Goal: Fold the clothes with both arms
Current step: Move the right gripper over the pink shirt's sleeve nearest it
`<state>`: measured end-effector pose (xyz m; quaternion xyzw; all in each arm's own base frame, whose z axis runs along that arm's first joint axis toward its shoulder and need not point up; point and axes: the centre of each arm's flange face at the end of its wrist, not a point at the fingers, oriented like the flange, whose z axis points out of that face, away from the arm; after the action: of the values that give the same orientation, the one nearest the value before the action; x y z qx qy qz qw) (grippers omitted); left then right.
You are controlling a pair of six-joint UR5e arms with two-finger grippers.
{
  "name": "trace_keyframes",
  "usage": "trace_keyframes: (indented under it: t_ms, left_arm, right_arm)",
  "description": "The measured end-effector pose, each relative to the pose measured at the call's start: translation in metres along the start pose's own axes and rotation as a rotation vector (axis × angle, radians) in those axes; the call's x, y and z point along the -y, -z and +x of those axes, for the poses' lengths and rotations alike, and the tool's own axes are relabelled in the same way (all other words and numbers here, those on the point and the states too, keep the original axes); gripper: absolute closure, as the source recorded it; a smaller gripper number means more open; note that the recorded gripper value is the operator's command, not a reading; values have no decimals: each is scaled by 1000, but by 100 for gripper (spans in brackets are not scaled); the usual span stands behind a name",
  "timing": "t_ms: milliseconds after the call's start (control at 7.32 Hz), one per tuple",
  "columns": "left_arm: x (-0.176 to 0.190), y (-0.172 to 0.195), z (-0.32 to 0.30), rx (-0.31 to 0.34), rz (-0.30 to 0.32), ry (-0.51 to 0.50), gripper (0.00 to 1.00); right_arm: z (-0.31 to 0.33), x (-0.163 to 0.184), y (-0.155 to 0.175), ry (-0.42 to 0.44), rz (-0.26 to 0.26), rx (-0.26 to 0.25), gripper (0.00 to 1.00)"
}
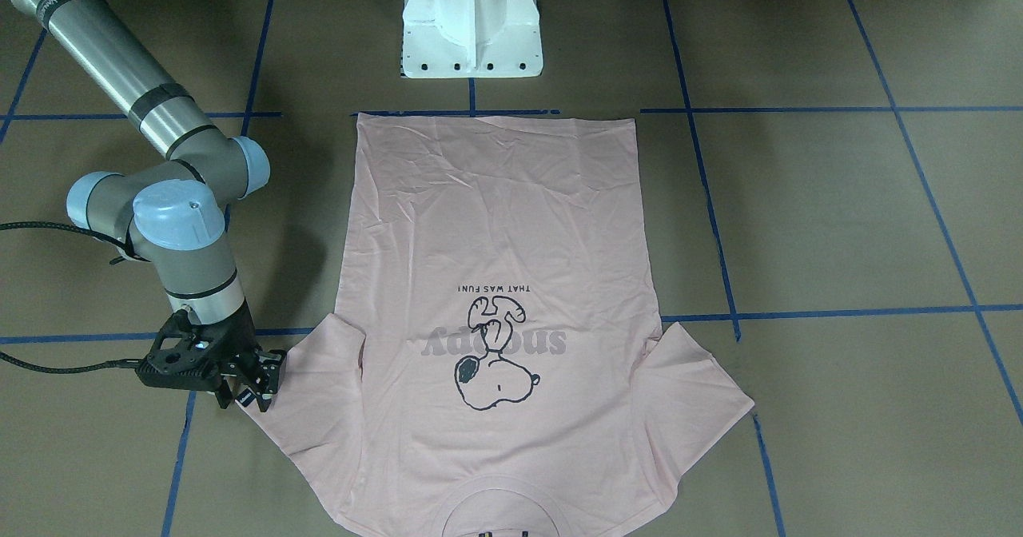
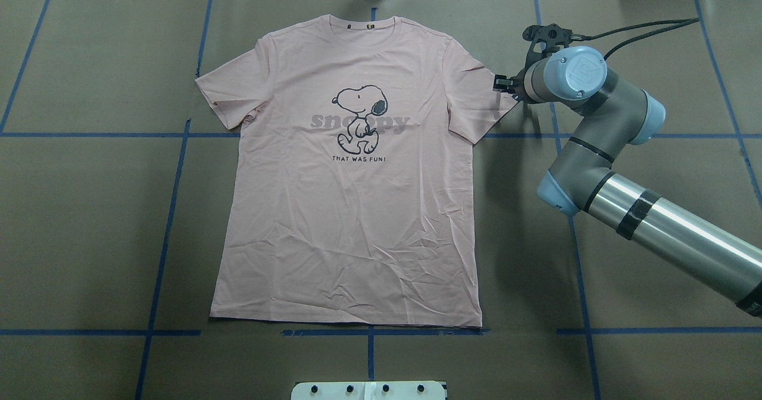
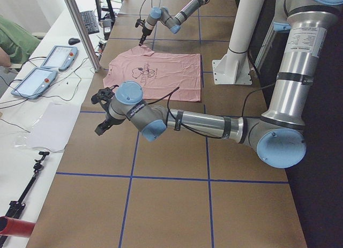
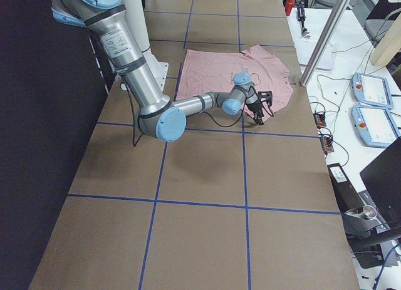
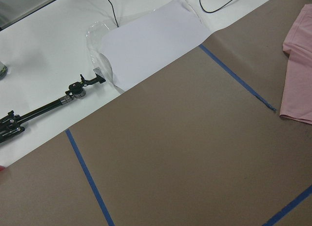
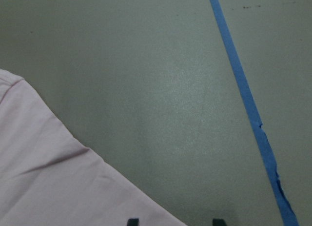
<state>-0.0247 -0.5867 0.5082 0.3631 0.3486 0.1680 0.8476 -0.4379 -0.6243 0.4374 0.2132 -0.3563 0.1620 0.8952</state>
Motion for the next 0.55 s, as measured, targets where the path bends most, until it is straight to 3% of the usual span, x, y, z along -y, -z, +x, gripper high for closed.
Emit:
trace_keyframes:
  t_ms: [137,273,410,546]
  left_arm:
    - [0,0,0,0,0,0,0]
    - [-1,0,0,0,0,-1,0]
    - [-1,0,0,0,-1,0,0]
    - [-1,0,0,0,-1,0,0]
  right_arm:
    - [1,-1,-2,1,5,-7,46]
    - [2,-1,-3,1,9,-12,88]
    - [1,-1,-3,-3,12,-12,100]
    - [-2,0,-2,-11,14,-9,100]
